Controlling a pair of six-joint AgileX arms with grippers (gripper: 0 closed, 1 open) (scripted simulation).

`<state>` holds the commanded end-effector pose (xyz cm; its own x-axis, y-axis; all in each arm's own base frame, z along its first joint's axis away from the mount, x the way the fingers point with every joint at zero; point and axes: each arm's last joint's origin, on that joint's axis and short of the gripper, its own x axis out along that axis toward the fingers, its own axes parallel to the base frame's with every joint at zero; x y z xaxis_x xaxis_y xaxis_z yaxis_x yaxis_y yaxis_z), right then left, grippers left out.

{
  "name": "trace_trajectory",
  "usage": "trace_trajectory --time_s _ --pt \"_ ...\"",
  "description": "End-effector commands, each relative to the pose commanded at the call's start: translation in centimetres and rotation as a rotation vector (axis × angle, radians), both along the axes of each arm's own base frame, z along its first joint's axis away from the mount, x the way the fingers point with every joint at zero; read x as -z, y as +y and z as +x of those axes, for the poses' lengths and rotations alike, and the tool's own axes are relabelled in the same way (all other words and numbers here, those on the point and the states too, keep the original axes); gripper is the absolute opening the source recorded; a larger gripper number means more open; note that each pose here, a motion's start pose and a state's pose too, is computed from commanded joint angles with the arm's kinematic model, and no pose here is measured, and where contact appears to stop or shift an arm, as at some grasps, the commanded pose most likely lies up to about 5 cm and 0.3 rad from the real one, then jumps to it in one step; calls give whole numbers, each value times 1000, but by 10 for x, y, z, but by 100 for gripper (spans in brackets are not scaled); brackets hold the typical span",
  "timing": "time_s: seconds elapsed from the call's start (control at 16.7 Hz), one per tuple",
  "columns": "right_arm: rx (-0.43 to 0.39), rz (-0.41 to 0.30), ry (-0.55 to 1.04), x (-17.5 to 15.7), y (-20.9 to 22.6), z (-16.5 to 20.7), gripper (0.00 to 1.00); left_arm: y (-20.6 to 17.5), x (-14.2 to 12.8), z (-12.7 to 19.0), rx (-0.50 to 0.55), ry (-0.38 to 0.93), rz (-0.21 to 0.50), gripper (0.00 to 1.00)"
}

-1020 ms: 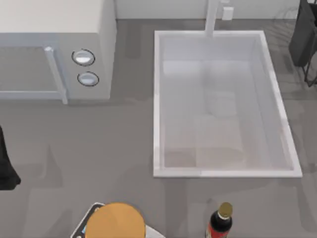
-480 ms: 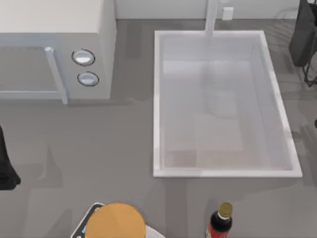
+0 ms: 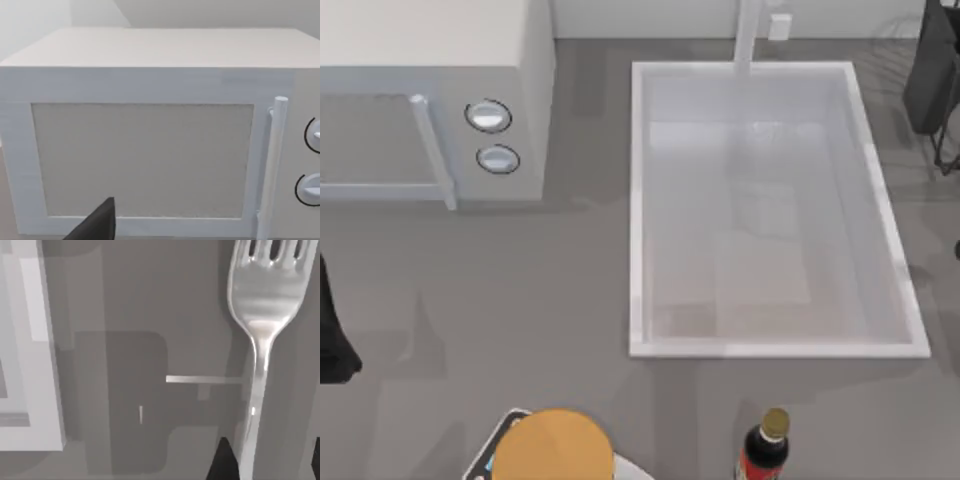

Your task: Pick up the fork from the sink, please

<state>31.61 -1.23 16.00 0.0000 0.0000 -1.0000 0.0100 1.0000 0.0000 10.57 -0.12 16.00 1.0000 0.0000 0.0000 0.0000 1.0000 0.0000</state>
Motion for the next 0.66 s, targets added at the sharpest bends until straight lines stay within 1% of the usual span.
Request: trace_trajectory --time_s 0.3,0.36,0.66 --pt "0 0 0 0 0 0 98 0 0 0 0 0 0 100" --pt "0 0 0 0 0 0 100 0 0 0 0 0 0 100" --pt "0 0 0 0 0 0 100 0 0 0 0 0 0 100"
